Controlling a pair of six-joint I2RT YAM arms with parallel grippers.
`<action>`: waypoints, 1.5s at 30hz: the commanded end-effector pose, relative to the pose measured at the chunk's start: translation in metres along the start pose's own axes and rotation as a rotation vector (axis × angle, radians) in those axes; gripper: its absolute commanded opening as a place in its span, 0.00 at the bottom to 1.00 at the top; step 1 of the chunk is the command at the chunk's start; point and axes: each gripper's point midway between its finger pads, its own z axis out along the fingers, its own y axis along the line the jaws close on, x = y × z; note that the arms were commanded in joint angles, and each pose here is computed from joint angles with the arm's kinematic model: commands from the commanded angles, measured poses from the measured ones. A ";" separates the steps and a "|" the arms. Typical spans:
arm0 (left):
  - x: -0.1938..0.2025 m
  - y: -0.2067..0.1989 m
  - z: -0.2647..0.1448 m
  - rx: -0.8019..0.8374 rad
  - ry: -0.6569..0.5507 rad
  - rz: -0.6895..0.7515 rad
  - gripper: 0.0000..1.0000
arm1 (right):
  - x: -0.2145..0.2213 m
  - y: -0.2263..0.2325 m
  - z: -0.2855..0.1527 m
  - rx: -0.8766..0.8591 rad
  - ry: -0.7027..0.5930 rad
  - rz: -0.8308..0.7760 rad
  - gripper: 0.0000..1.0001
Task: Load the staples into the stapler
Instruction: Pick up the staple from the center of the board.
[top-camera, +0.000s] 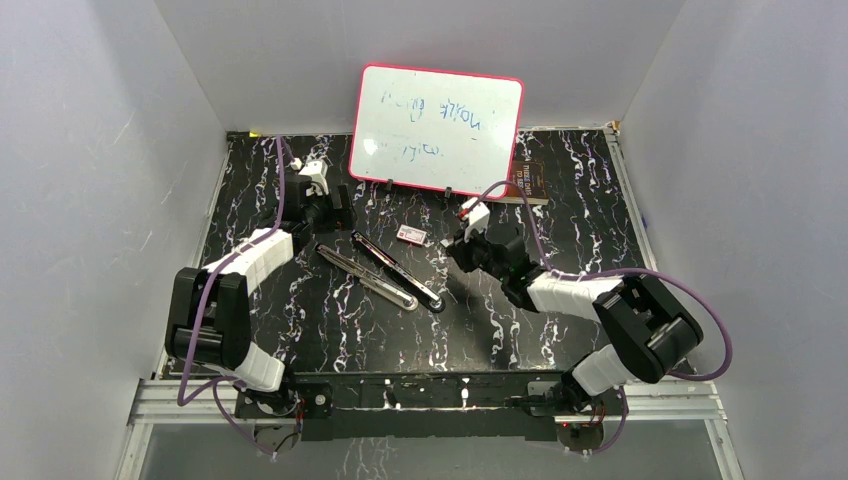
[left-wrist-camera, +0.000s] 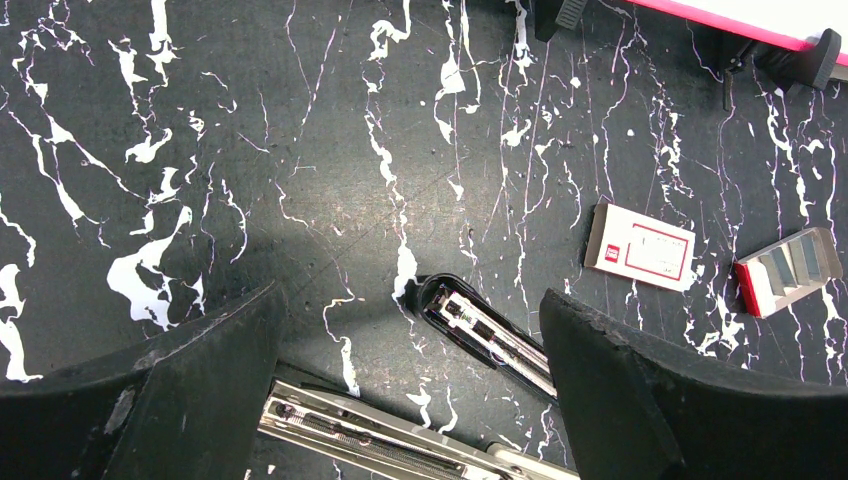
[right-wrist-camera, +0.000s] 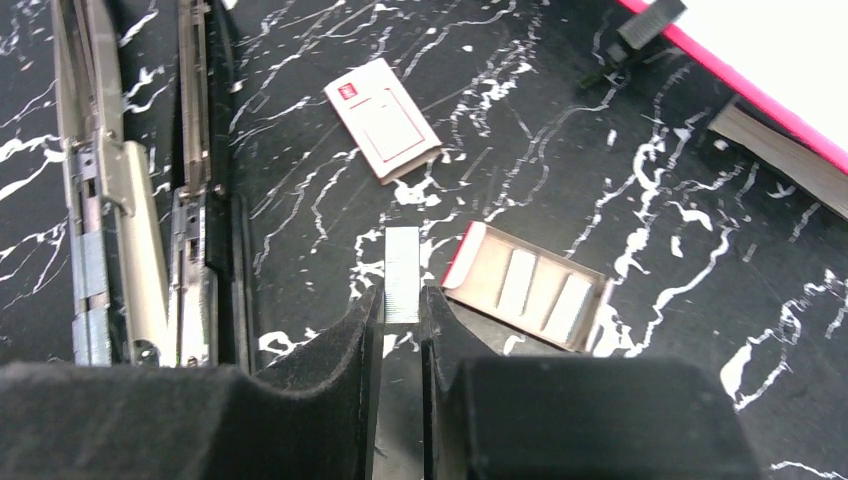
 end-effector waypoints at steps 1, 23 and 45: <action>-0.007 -0.004 -0.008 0.018 -0.030 -0.001 0.97 | -0.033 -0.010 0.002 0.008 -0.045 0.066 0.00; -0.006 -0.004 -0.007 0.023 -0.029 -0.006 0.97 | -0.029 0.047 0.011 -0.004 -0.015 -0.025 0.00; -0.007 -0.005 -0.007 0.024 -0.033 -0.007 0.97 | -0.022 0.072 0.011 -0.050 0.082 0.003 0.00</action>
